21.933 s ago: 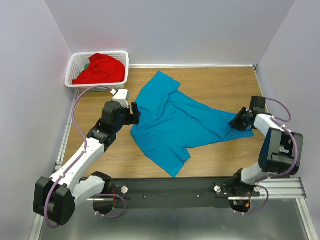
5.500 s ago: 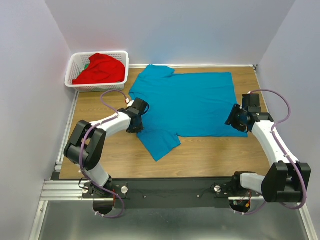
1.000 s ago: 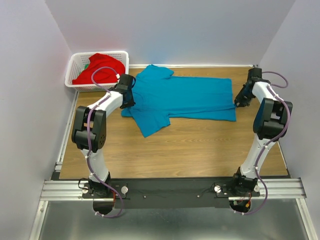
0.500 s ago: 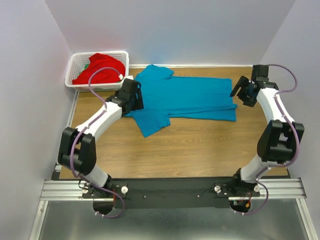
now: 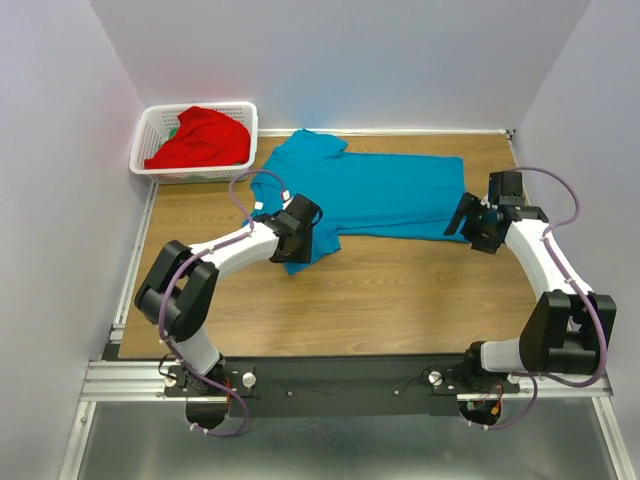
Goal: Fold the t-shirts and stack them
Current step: Fold the tshirt
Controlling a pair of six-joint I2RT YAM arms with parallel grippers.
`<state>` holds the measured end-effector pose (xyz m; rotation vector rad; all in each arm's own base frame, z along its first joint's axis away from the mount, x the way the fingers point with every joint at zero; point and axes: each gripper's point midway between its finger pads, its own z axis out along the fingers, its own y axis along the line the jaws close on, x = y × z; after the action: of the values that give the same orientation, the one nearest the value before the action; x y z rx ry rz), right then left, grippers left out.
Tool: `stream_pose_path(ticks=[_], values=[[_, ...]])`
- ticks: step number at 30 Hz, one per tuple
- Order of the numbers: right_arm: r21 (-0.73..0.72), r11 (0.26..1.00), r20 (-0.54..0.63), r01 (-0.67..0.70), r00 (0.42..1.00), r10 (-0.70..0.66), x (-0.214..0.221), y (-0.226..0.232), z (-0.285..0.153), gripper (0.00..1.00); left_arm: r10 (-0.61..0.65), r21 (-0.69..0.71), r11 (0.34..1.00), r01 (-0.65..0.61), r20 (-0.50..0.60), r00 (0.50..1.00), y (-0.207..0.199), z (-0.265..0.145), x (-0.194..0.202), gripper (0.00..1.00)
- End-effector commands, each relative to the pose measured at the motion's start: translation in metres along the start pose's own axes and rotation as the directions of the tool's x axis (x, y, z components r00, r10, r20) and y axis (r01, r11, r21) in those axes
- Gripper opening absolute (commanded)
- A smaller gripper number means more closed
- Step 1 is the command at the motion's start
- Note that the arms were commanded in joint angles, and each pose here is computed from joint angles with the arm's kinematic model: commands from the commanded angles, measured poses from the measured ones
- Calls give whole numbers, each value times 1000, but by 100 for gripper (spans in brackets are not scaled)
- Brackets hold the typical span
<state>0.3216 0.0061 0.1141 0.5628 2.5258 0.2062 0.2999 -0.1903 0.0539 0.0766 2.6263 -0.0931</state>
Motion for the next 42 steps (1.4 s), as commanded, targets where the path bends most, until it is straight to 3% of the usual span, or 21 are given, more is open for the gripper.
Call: stream_pose_path(ticks=[1, 8, 10, 13, 17, 27, 33, 42], values=[[-28, 1000, -18, 11, 1000, -11, 14, 0, -4, 84, 17, 20, 1000, -16, -64, 998, -11, 15, 12, 62], [-37, 999, -36, 14, 999, -15, 23, -1, -1, 84, 43, -8, 999, -44, -116, 992, -7, 33, 24, 56], [-38, 999, -34, 11, 999, -12, 23, -1, -1, 84, 46, -14, 999, -48, -131, 990, -5, 36, 31, 49], [-41, 999, -34, 11, 999, -12, 23, -1, 0, 84, 47, -13, 999, -49, -140, 989, -3, 36, 35, 33], [-46, 999, -34, 11, 999, -12, 22, 1, 0, 84, 49, -20, 999, -51, -84, 995, -5, 27, 15, 4], [-65, 998, -54, 22, 998, -26, 23, 4, 3, 84, 68, -86, 995, -50, 219, 973, -11, 2, -157, 2], [-79, 997, -70, 23, 997, -28, 26, 6, 5, 84, 77, -117, 992, -44, 289, 954, -3, 29, -213, 2], [-94, 995, -91, 26, 995, -35, 30, 8, 7, 84, 22, -100, 995, 15, 360, 933, 14, 61, -254, 2]])
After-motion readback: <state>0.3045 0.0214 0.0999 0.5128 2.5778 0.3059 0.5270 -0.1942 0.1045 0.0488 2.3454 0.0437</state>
